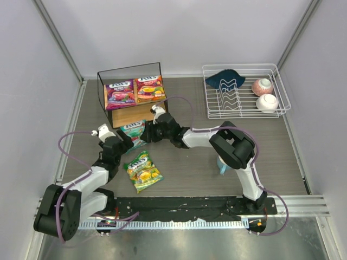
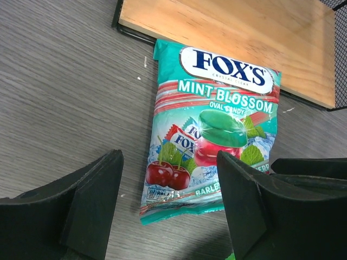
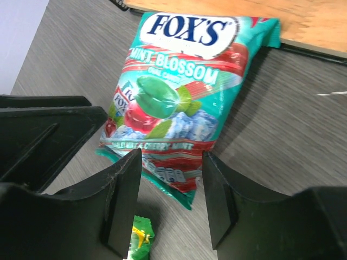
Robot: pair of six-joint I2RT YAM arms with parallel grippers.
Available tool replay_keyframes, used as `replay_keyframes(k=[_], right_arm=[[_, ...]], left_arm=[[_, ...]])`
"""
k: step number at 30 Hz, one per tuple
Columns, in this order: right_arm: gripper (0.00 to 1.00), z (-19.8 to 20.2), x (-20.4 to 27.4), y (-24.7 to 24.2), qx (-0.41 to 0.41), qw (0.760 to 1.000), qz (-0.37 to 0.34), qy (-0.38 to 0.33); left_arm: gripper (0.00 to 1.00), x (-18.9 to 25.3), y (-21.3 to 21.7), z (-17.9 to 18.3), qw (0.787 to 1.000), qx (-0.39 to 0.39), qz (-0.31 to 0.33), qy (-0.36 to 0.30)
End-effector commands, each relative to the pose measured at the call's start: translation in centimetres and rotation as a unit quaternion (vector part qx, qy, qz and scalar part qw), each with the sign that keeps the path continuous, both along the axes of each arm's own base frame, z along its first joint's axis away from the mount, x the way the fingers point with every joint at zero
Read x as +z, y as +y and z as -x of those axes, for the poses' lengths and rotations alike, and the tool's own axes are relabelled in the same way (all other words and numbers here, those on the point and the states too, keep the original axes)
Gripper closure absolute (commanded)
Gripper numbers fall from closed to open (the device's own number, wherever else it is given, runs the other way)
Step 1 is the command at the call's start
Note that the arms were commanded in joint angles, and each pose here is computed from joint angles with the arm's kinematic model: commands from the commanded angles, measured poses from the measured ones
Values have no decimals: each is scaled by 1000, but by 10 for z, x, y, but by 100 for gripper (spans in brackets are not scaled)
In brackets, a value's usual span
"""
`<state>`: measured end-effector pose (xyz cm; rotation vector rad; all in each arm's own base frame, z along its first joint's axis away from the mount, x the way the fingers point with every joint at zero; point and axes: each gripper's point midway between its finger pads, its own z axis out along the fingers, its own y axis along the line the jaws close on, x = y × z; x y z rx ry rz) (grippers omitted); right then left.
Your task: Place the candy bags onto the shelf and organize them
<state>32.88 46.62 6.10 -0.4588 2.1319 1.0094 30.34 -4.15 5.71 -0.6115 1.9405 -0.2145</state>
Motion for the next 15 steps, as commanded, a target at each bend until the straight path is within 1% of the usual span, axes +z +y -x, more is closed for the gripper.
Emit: replay_keyframes(k=[1,6,9,12,15], right_arm=[[46,4,22,23,16,999,-26,-19],[47,8,16,27,17,1000,-17,-19],[52,8,11,25,16,1000,-11,-20],[57,7,8,23,13,1000,-7,-22],[58,7,4,21,10,1000,0,-20]], left_arm=[[26,22,-5,-16,999,-1,9,-38],[29,18,-14,-22,999,-11,27,-22],[33,14,-17,-22,999,-10,40,-10],[33,10,-18,-20,999,-6,51,0],[31,8,-18,-15,999,-2,53,11]])
